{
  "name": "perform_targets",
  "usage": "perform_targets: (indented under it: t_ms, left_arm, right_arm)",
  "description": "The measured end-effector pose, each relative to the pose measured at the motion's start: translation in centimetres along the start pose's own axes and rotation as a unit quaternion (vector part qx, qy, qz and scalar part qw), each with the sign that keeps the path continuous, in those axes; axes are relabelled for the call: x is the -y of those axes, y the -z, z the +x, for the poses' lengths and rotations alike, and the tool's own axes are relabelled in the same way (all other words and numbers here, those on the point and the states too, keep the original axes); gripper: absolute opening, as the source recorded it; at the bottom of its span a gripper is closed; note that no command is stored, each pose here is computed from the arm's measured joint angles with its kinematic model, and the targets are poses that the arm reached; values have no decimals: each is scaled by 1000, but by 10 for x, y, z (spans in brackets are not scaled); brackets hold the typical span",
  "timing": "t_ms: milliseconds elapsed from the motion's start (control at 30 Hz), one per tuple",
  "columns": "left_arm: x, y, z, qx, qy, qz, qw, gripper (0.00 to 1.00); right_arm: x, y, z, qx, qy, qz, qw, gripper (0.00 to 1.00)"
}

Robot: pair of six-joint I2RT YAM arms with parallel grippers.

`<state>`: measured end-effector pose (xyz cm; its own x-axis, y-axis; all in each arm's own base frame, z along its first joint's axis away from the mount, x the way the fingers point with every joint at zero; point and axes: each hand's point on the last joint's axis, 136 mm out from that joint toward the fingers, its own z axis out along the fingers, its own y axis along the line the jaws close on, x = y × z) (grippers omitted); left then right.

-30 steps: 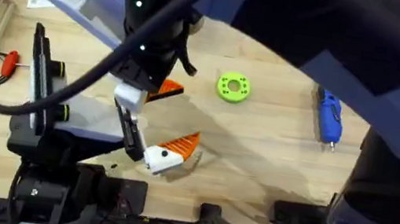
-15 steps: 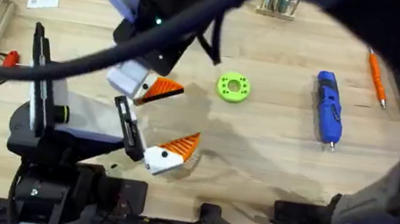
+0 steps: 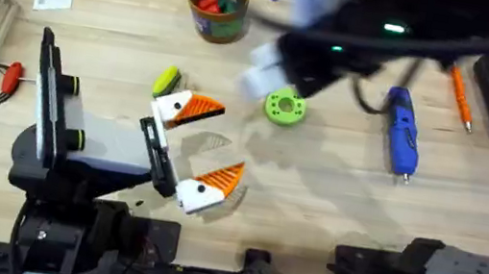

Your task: Pick up the gripper from the table and insert it into the empty holder that is missing its gripper. Then pick up a screw, insert it into the mounting hole, and use the screwdriver to tighten it. Finally, clean up the table by picking up the vegetable and placing it into the bucket.

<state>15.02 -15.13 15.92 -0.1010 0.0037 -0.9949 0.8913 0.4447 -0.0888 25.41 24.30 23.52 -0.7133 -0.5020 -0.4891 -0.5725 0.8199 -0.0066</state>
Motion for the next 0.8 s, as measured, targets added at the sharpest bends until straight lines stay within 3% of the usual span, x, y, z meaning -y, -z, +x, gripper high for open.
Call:
perform_targets:
  t_ms: [200, 467, 633, 800]
  left_arm:
    - [0, 0, 0, 0, -1, 0, 1000, 985]
    - [0, 0, 0, 0, -1, 0, 1000, 985]
    - [0, 0, 0, 0, -1, 0, 1000, 985]
    - [0, 0, 0, 0, -1, 0, 1000, 985]
  right_arm:
    - [65, 11, 48, 19, -136, 43, 990, 947]
    - [127, 33, 123, 42, -276, 106, 954, 990]
    - [151, 39, 152, 46, -337, 141, 930, 992]
    - [169, 39, 164, 39, -375, 165, 911, 992]
